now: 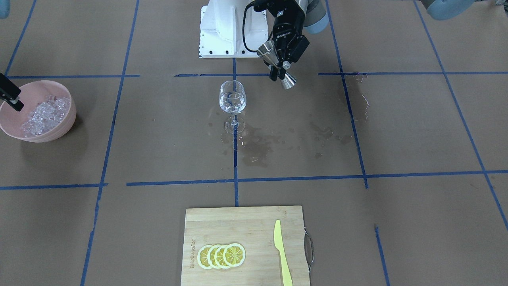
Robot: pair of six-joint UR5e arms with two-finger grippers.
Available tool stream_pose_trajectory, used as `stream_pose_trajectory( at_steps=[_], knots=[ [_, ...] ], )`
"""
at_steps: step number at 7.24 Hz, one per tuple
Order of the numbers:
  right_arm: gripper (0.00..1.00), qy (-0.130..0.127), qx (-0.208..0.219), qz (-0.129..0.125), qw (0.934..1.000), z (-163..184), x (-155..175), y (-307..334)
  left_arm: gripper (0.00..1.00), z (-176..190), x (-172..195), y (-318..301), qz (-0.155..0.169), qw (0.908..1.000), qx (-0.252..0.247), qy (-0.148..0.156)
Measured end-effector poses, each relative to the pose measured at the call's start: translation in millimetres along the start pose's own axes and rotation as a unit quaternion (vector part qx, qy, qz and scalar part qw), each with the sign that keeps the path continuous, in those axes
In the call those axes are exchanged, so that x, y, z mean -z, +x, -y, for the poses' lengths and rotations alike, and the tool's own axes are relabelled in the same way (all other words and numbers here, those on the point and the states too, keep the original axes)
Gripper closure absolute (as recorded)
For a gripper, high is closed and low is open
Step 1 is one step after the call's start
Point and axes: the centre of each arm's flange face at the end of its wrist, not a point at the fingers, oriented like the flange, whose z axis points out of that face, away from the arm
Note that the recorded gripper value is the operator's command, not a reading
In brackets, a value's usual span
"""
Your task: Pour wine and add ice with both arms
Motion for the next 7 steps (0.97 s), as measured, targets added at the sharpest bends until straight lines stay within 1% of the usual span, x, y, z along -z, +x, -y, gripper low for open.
stream_pose_trajectory(
  at_steps=[1, 2, 3, 5, 7],
  knots=[
    [0.0, 0.007, 0.005, -0.004, 1.0, -13.6, -11.1, 1.0, 1.0, -0.4, 0.6, -4.9, 0.002, 0.9992, 0.039, 0.005],
    [0.0, 0.013, 0.011, -0.009, 0.9998, -26.1, -21.7, 1.1, 1.0, -1.3, 1.4, -10.3, 0.008, 0.9979, 0.064, 0.009],
    [0.0, 0.013, 0.017, -0.018, 0.9996, -36.7, -32.3, 1.4, 1.0, -0.4, 2.0, -15.4, 0.018, 0.9962, 0.084, 0.014],
    [0.0, 0.01, 0.031, -0.044, 0.9985, -54.1, -52.8, 2.4, 1.0, -1.5, 2.9, -22.0, 0.025, 0.9909, 0.131, 0.02],
    [0.0, 0.005, 0.037, -0.06, 0.9975, -66.3, -68.5, -1.9, 1.0, -13.6, 5.0, -29.4, 0.039, 0.9847, 0.169, 0.018]
  ],
)
